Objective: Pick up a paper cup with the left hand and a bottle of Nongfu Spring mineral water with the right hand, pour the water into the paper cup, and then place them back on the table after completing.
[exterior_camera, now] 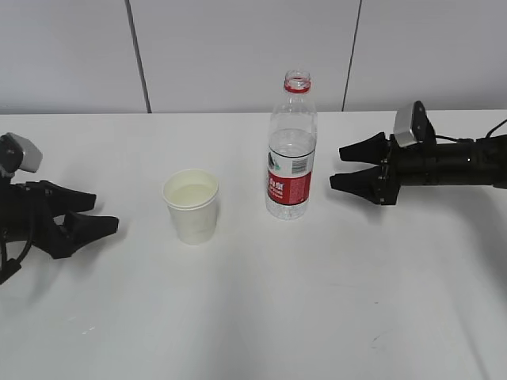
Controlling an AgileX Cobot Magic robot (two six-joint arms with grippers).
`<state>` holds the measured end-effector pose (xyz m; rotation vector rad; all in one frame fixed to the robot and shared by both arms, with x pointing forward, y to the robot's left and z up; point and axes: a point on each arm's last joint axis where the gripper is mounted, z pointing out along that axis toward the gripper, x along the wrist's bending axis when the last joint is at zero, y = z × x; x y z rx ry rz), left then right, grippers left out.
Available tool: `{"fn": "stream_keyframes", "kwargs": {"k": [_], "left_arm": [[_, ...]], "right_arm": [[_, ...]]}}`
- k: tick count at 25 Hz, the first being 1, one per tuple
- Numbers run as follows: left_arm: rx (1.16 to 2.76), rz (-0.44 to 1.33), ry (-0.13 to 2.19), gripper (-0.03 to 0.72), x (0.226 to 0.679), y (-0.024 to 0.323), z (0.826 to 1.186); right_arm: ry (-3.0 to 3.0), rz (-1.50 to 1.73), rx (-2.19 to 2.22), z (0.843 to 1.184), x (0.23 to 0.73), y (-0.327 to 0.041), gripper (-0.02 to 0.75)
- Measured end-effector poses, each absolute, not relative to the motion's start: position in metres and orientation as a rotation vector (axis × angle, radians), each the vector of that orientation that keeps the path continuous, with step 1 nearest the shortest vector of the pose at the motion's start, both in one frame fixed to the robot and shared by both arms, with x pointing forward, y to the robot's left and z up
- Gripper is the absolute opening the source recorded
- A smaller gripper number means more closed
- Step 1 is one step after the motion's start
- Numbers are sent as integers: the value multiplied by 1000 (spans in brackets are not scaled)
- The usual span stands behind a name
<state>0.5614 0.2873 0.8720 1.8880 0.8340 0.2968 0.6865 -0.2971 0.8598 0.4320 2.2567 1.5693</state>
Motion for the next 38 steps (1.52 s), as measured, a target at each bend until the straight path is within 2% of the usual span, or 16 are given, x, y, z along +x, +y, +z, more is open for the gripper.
{"fn": "stream_keyframes", "kwargs": {"k": [8,16,23,31,35,38], "left_arm": [[1787,491,979,507,572,319,876],[1716,730,1182,489,581,350,876],[1565,821,1341,479,586,364,879],[1550,893,1415,468,587,373,878],[1685,859,1551,468,591,376,875],[1742,878,1578,465,601,375,888]], "right_arm": [[2101,1412,608,875,717,-314,594],[1911,1284,905,880,732,-350,592],[1751,1169,1157,877,736,-382,591],[1638,1114,1278,878,733,-412,591],[1581,1119,1324,879,732,-421,591],[1552,1130,1357,879,732,-423,591]]}}
